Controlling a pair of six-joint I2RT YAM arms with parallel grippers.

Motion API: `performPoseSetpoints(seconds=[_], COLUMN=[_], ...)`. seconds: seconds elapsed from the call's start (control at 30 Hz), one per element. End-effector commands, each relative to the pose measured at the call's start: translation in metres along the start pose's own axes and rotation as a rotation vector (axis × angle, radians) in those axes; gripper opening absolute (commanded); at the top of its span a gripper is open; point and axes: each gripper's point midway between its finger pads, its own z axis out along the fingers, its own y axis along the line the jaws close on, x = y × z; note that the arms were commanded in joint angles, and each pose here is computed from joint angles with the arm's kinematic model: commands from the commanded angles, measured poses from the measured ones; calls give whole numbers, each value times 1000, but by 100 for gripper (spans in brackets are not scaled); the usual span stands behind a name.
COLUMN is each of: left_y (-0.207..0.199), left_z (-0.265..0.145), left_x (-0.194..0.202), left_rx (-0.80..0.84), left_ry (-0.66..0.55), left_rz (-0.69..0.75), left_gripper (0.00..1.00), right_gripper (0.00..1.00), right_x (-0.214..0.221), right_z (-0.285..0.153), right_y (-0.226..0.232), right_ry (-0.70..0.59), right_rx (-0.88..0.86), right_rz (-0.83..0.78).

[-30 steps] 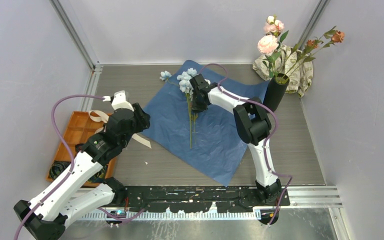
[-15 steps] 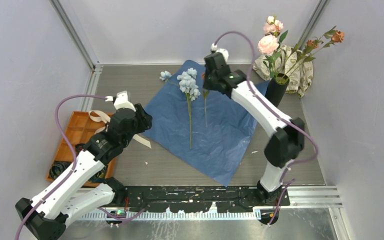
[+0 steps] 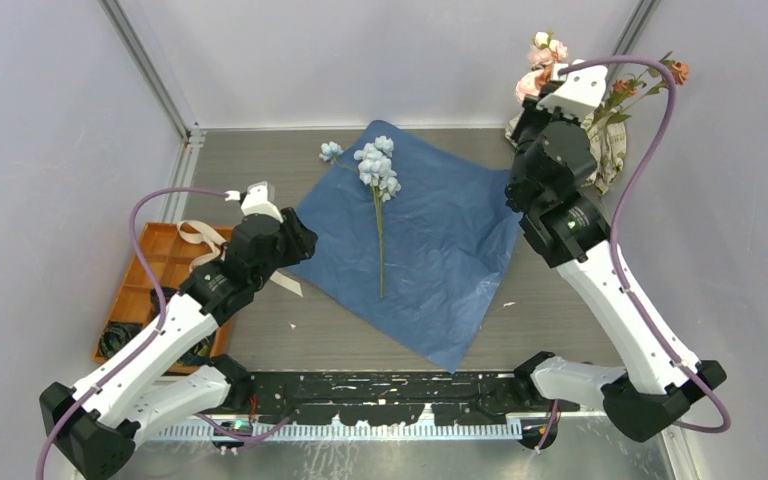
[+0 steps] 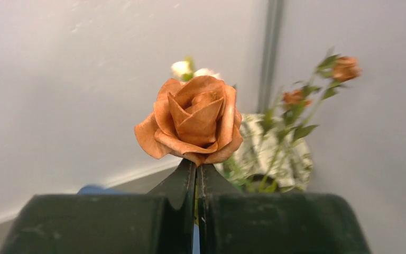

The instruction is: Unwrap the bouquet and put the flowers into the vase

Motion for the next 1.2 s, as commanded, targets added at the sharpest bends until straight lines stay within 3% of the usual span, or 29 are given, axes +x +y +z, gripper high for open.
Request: performPoseSetpoints(seconds=[0.0,0.1,0.27,0.73,1.17], left_y=[-21,-24,-24,-24,-19], left_z=[6,10,13,23,20], left_x=[-8,-3,1,8,5], left_rx=[88,99,107,107,95], left_ry=[-26,-13,-7,0,-21], left_rz=[-51,-56,-56,-58,-45], left_gripper=[46,46,46,45,45], right_gripper=[1,1,1,1,1], right_x=[-23,-15,5,30,84], right_z=[18,44,76,119,136], right_y=[-57,-94,-128,-134,-137], right_ry=[-161,-173,-187,-214,-167], right_rx=[281,378,391,378,391], right_rz=[-84,-43,64,73,80])
